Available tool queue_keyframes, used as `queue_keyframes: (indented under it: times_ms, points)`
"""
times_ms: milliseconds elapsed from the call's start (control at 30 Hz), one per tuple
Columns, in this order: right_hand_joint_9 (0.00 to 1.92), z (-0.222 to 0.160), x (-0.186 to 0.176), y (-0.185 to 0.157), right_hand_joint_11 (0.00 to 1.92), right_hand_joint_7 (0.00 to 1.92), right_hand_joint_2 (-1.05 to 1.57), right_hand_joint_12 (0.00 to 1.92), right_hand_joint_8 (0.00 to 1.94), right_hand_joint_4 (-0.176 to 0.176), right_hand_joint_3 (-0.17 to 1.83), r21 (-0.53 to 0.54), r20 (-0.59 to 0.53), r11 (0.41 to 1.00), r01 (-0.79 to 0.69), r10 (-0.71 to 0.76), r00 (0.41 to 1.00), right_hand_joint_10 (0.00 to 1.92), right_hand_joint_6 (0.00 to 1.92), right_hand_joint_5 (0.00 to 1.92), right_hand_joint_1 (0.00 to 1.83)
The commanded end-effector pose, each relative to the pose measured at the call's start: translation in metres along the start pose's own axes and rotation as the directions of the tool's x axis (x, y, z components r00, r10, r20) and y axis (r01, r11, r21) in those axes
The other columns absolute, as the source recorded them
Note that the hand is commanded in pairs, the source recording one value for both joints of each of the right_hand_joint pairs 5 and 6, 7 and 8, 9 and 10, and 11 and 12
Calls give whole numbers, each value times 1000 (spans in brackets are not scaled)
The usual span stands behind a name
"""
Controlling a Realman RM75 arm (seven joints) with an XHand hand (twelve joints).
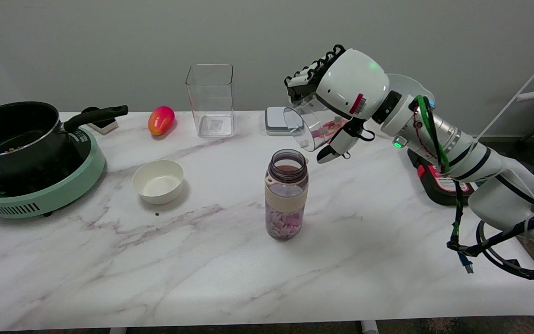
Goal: Pour the contents of the measuring cup into the bottle.
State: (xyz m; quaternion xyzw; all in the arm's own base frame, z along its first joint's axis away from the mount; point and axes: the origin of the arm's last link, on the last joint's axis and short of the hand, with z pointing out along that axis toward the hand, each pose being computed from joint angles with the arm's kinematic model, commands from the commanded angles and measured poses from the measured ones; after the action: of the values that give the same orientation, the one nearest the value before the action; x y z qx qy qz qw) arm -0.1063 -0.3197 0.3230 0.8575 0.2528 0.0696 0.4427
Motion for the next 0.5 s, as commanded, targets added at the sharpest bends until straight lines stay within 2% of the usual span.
queue_keyframes:
  times_ms: [33, 500]
  points:
    - [1593, 3, 1, -1, 1371, 1651, 1535, 1371, 1651, 0, 256, 21, 4, 1000, 8, -8, 1000, 1593, 1715, 1715, 1223]
    - [1620, 6, 4, -3, 1395, 1673, 1571, 1395, 1673, 0, 236, 41, -3, 998, 45, -45, 999, 1620, 1737, 1737, 1207]
